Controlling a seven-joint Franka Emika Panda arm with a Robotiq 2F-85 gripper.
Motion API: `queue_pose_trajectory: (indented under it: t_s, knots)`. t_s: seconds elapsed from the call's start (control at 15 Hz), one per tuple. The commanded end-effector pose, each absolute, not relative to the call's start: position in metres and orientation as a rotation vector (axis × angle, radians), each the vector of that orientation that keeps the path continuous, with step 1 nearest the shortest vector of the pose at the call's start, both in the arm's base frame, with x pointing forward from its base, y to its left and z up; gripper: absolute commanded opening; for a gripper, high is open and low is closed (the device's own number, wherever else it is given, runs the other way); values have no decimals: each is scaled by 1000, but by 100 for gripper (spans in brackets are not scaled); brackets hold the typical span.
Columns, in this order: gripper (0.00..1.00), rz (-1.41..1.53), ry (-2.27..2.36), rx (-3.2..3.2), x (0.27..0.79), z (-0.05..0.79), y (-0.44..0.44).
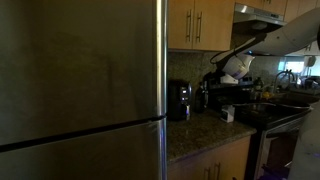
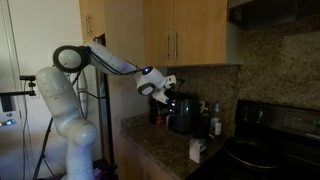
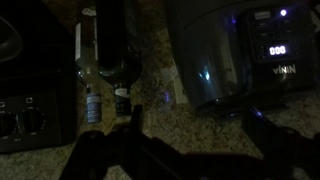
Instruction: Open the door on the right of the kitchen cabinet
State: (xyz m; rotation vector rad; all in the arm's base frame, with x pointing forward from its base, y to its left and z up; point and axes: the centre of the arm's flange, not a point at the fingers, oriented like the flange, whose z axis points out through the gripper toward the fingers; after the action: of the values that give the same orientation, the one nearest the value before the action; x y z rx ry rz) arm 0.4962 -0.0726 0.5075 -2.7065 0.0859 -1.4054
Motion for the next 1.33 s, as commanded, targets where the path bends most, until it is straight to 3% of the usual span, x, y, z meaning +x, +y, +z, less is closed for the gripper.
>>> queue_pose_trajectory:
  t_s: [0.0,0.47,0.8,1.27]
  knots:
    - [100,-1416,95,-2692,496,508,-70]
    - [100,-1792,-254,-2530,394,618,-79]
    - [100,-2121,-30,-2194,291,683,-110]
    - [100,-2256,64,-1870,274,721,-88]
